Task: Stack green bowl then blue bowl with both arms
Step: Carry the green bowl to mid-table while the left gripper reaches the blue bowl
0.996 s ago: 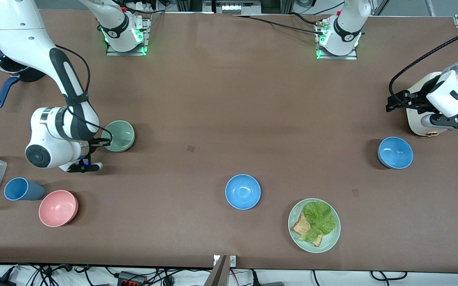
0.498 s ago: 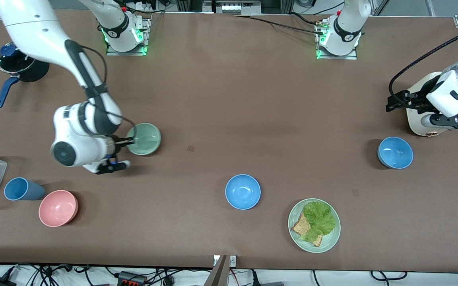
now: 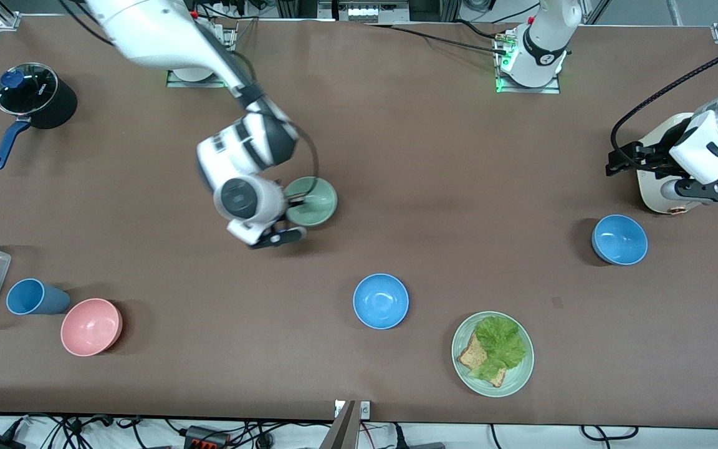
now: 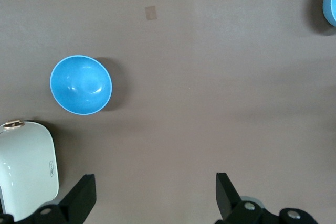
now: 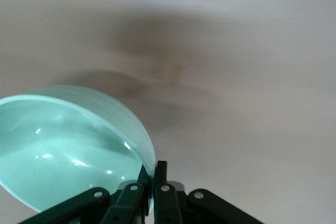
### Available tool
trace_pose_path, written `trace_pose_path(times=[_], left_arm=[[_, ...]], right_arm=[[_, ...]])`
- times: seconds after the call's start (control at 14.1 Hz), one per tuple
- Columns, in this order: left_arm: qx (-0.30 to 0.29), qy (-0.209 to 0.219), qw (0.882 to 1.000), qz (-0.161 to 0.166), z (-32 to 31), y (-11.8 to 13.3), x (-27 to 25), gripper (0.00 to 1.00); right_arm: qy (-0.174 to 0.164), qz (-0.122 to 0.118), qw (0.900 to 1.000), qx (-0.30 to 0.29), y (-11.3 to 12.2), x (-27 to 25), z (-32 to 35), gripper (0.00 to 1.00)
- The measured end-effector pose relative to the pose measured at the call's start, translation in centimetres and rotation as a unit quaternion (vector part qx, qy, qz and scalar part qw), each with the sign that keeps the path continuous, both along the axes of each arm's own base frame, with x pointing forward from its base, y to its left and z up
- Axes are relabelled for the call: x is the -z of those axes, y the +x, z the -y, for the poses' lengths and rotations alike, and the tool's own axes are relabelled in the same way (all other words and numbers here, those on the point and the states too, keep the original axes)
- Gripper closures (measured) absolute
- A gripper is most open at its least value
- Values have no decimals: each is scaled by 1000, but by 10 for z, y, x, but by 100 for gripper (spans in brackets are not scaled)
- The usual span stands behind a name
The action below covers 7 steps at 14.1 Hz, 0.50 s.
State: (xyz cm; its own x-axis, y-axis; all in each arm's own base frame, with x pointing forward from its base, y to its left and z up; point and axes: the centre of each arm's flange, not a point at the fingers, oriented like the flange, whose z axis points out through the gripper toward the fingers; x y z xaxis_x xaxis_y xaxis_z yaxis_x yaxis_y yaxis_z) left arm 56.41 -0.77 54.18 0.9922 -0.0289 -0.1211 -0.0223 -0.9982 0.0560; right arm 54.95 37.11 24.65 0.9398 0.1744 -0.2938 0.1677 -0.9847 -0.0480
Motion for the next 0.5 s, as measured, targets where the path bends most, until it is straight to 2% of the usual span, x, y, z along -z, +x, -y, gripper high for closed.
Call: trace_pose_path(times=[0.21,0.5], left_arm=[[-7,-1,1000,-6,-8,2,6,0],[-14,25,999,-28,-39,16,35,0]], right_arm=[[12,4,999,35,-23,24,-44,95],[17,1,998,57,-29,35,-64,95]])
